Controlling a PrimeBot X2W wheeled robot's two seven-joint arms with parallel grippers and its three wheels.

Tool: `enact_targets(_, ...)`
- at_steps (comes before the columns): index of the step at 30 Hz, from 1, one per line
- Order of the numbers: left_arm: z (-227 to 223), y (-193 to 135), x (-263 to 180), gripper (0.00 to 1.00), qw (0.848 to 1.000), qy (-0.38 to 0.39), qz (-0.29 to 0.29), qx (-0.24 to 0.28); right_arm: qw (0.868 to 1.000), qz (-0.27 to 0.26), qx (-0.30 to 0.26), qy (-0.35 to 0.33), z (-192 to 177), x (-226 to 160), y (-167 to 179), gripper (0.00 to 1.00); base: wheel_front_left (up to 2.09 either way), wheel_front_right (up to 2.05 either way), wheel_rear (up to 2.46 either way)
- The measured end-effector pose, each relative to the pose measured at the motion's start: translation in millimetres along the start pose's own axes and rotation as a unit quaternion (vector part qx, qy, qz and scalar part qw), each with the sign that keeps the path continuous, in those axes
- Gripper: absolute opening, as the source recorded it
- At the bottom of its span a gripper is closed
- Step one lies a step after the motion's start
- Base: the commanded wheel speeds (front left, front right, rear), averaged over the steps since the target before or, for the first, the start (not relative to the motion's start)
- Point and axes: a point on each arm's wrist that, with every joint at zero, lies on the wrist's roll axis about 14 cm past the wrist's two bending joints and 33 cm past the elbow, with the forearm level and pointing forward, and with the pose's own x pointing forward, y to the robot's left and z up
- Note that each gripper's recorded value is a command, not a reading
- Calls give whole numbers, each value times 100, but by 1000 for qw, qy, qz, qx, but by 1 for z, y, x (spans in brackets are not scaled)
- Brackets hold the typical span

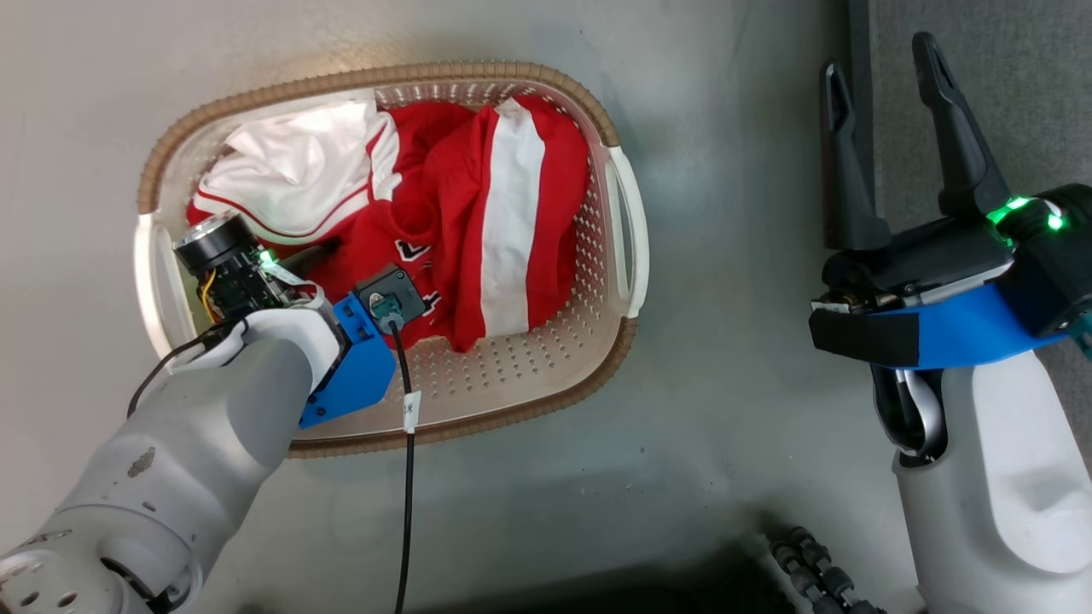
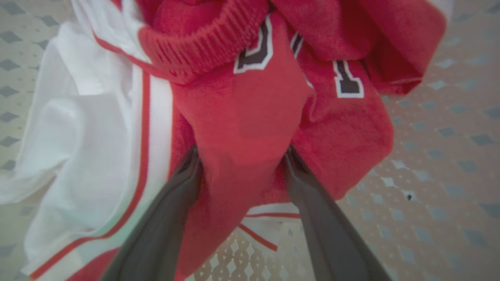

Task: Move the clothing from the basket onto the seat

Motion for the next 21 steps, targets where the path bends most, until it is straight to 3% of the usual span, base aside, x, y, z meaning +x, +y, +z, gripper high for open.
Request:
enact_targets(10, -4, -3, 23, 100, 1000, 10, -17, 0, 1000, -8, -4, 20, -23, 1, -8, 100, 0, 0, 0)
enact_targets(11, -5, -3, 24, 79, 1000, 11, -18, 0, 1000, -8, -4, 21, -24, 1, -8, 100, 0, 0, 0)
enact_targets(12, -6, -4, 25, 26, 1000, 16, -19, 0, 1000, -8, -4, 21, -25, 2, -8, 100, 0, 0, 0)
enact_targets(13, -7, -4, 26, 0, 1000, 19, -20, 0, 1000, -8, -4, 22, -25, 2, -8, 100, 0, 0, 0)
enact_targets(21, -5, -3, 24, 0, 1000, 16, -17, -3, 1000, -7, -3, 14, -21, 6, -8, 100, 0, 0, 0)
